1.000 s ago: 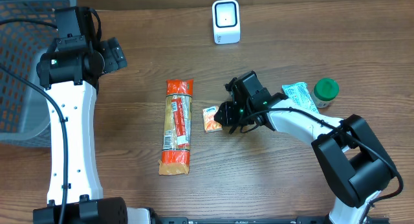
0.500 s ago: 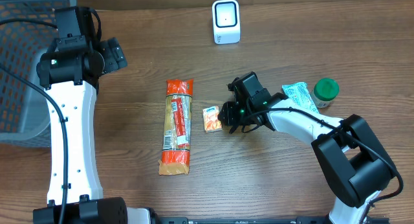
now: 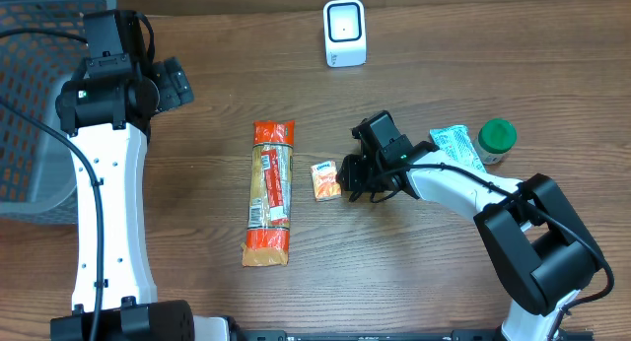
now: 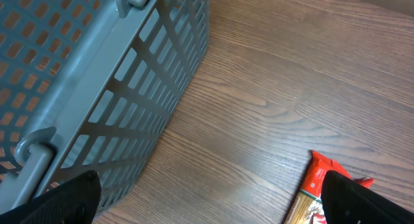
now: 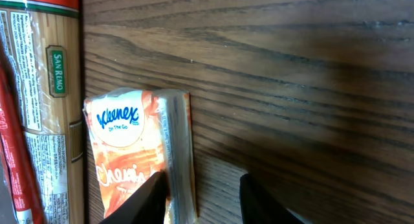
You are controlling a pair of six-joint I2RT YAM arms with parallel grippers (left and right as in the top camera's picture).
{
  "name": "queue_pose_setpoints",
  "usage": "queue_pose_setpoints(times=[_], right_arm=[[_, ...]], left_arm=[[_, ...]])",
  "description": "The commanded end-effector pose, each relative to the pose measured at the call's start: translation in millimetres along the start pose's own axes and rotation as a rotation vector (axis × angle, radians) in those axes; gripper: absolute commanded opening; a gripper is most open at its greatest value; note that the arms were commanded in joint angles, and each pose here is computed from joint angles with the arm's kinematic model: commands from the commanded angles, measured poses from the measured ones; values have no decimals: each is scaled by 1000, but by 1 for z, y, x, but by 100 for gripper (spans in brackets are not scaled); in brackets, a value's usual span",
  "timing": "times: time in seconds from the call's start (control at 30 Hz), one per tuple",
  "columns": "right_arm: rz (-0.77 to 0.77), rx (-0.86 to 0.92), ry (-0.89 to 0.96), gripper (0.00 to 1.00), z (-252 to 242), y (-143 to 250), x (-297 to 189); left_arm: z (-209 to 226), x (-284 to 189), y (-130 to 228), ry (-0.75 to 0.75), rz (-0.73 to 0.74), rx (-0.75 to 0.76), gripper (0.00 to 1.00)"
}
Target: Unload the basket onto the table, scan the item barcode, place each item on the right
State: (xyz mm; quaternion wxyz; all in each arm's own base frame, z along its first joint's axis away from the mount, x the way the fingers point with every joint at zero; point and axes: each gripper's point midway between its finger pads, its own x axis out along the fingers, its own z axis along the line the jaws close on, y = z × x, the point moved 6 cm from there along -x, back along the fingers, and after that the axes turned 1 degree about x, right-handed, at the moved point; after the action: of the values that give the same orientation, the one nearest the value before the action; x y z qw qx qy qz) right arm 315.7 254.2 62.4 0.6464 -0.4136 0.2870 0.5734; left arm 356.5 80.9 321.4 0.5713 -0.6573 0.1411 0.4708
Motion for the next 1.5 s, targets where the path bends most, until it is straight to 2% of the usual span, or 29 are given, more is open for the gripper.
queue_pose_setpoints(times=[0.0, 0.23, 0.3, 0.6, 0.87, 1.03, 1.13, 1.33, 1.47], right_arm=[[-2, 33, 46, 38, -9, 1, 4], [-34, 119, 136, 39, -20, 1, 3], [-34, 119, 137, 42, -21, 1, 3], [-62, 201, 212, 41, -31, 1, 1], [-62, 206, 213, 25, -31, 1, 1], [-67, 203, 218, 23, -31, 0, 1], [-85, 145, 200, 4, -26, -5, -4], [-139, 47, 18, 4, 15, -21, -39], [-96, 43, -41, 4, 21, -16, -36]], left_arm=[[3, -10, -6, -6, -34, 0, 100], [3, -10, -6, -6, -34, 0, 100], [3, -10, -6, -6, -34, 0, 100], [3, -10, -6, -6, -34, 0, 100], [3, -10, -6, -6, -34, 0, 100], [3, -10, -6, -6, -34, 0, 100], [3, -10, -6, -6, -34, 0, 100], [3, -10, -6, -6, -34, 0, 100], [3, -10, -6, -6, -34, 0, 100]])
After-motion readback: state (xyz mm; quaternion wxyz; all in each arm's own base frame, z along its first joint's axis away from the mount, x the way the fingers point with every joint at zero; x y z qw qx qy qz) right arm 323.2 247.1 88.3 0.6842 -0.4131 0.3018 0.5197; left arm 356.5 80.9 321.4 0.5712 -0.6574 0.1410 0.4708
